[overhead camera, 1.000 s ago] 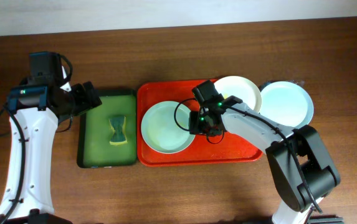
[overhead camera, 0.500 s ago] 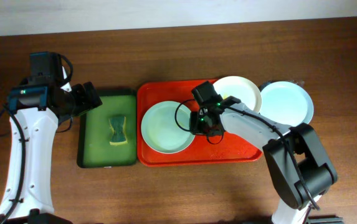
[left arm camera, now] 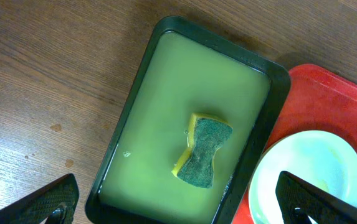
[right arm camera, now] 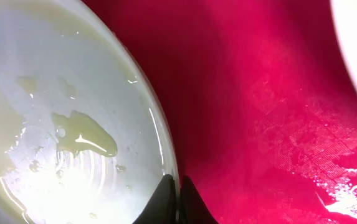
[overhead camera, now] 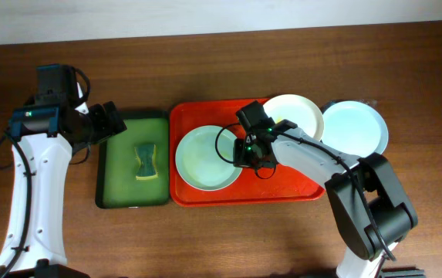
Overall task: Clean dirty plates on tray and stack at the side
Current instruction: 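Retract the left arm to the left side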
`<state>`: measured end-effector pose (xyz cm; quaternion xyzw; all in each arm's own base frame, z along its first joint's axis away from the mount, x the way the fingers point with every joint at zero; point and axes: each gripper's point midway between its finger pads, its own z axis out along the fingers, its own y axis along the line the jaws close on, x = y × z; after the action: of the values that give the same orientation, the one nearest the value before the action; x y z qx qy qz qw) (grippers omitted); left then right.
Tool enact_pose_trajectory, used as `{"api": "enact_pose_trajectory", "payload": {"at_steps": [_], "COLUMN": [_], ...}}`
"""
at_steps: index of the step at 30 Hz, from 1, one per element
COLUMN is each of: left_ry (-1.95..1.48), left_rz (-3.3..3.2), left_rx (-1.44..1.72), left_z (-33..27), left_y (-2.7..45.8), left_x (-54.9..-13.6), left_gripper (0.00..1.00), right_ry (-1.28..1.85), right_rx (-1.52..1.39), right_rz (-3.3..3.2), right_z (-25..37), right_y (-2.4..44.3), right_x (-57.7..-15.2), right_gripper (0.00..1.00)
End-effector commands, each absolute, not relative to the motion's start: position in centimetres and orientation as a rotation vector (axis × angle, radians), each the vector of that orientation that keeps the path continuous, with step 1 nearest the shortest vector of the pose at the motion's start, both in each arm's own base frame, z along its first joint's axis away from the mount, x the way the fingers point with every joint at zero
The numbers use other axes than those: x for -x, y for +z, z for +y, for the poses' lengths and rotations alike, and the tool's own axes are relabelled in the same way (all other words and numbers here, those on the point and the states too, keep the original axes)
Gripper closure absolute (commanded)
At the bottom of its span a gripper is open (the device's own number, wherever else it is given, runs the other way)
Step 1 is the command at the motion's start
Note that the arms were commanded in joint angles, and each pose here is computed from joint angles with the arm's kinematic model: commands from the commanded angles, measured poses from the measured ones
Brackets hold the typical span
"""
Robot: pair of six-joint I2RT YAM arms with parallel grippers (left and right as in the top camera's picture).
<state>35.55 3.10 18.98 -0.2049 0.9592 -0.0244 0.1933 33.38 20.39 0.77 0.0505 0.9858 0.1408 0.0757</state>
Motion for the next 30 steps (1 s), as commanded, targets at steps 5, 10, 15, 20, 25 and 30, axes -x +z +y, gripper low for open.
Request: {"api": "enact_pose_trajectory", "payload": {"at_steps": [5,10,15,20,25,30], "left_ry": [-0.086,-0.085,-0.086,-0.086,-0.091,0.298], "left_rz": [2.686,2.686,2.686,2.686,2.651,2.573], "left_rx": [0.581,0.581,0.581,0.581,0.574,0.646], "left_z": [2.9,2.9,2.9,2.9,3.0,8.0], "left_y": [19.1,19.1,19.1,19.1,19.5,20.3], "left_x": [-35.6,-35.6,-35.6,-35.6,-36.4,-35.9], "left_gripper": [0.01,0.01,0.01,0.01,0.01,0.01], "right_ry": [0.326,0.314,0.314,0.343,0.329,0.328], "right_rx": [-0.161,-0.162,-0.162,-0.205,-0.209,-0.209], "right_rz": [2.964,2.961,2.961,2.909,2.931,2.929], "right_z": [19.4,19.2,19.2,18.4,18.2,18.2], "right_y": [-0.1,-0.1,-0.1,3.6,3.4,3.4], "right_x": [-33.3,-33.4,-33.4,-34.8,-34.3,-34.3], "right_gripper": [0.78,0.80,0.96,0.96,0.96,0.96]}}
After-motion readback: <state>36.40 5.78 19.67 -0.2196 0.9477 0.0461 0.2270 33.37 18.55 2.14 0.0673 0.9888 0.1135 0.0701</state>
